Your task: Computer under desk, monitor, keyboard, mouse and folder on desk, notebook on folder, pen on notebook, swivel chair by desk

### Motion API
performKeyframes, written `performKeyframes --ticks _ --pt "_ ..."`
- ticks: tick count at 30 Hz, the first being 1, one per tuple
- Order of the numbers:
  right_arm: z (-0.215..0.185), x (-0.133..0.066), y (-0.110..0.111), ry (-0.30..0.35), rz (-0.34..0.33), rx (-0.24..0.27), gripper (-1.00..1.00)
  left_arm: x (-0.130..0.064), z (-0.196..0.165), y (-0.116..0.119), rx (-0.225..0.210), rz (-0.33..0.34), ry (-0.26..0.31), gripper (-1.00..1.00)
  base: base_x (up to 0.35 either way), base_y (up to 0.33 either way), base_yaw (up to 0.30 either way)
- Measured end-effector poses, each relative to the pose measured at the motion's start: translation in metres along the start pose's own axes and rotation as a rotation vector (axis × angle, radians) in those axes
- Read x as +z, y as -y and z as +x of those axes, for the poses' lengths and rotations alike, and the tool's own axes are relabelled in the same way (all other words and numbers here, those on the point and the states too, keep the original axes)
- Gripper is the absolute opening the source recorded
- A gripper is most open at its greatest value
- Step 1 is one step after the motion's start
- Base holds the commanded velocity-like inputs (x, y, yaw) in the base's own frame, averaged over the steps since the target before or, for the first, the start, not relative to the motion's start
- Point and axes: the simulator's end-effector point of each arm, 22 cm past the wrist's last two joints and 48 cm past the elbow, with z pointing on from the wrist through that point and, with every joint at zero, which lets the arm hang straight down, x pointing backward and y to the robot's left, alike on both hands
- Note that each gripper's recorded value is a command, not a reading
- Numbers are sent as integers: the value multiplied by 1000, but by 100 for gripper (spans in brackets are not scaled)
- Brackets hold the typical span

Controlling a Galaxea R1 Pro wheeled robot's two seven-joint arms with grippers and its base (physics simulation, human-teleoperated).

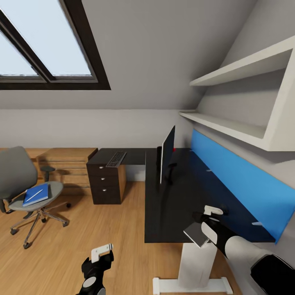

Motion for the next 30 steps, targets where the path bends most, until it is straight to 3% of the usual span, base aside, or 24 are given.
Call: performKeyframes --ticks 1,5,19,30 --pt "-1 0 1 8 2 -39 100 0 -3 -2 2 -1 7 100 236 0 0" --pt "-2 0 1 14 5 -72 100 1 -4 -3 3 -1 9 100 253 0 0" --pt "1 1 5 -7 8 -83 100 1 -7 -3 0 2 12 100 61 0 0" --pt "7 0 6 -40 17 -135 100 0 -7 -2 -2 3 14 100 104 0 0"
